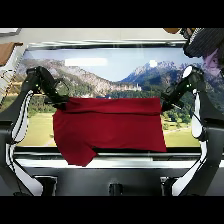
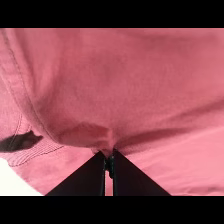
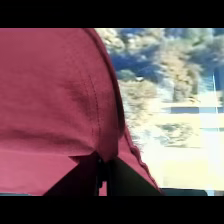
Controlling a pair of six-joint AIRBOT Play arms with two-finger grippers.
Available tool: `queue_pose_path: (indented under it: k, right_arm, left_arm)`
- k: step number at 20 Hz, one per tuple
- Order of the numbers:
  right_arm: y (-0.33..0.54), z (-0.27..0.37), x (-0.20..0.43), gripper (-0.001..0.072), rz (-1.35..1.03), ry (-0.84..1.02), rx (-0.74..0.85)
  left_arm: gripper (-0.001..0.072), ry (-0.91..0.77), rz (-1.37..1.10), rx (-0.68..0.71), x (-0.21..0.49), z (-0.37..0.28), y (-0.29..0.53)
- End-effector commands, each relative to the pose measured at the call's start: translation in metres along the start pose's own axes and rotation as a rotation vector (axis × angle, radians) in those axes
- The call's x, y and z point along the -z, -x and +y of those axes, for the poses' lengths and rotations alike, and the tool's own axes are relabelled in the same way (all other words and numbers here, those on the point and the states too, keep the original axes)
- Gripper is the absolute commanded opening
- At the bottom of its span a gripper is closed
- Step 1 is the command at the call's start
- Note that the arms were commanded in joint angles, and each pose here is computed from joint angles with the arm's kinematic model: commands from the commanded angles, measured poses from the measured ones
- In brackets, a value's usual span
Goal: Fold the clothes and pants, and hang the long-sleeved shirts on hangers.
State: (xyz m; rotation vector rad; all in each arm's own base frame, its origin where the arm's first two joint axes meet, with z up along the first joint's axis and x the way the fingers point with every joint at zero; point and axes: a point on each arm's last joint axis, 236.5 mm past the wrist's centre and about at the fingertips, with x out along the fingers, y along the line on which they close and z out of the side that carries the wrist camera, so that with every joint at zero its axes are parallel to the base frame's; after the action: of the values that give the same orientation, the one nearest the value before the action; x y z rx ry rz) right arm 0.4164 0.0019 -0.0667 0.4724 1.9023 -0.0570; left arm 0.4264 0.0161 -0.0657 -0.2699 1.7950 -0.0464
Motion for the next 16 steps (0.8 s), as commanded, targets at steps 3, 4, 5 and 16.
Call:
queue_pose_path:
  k: [3, 4, 5, 16]
  right_arm:
    - [-0.01, -0.007, 0.001, 0.0035, 0.039, -0.015, 0.026]
    - [-0.011, -0.007, 0.001, 0.0035, 0.039, -0.02, 0.026]
    - [-0.011, -0.007, 0.0, 0.0035, 0.036, -0.019, 0.026]
    - [-0.017, -0.009, 0.006, 0.0036, 0.082, -0.022, 0.028]
  left_arm:
    - [0.0019, 0.002, -0.015, -0.029, -0.005, 0.005, -0.003]
    - [0.0019, 0.003, -0.017, -0.04, -0.005, 0.008, -0.003]
    - [0.0019, 0.005, -0.015, -0.056, -0.006, 0.012, -0.004]
    - [0.0019, 0.001, -0.036, -0.103, -0.014, 0.023, -0.009]
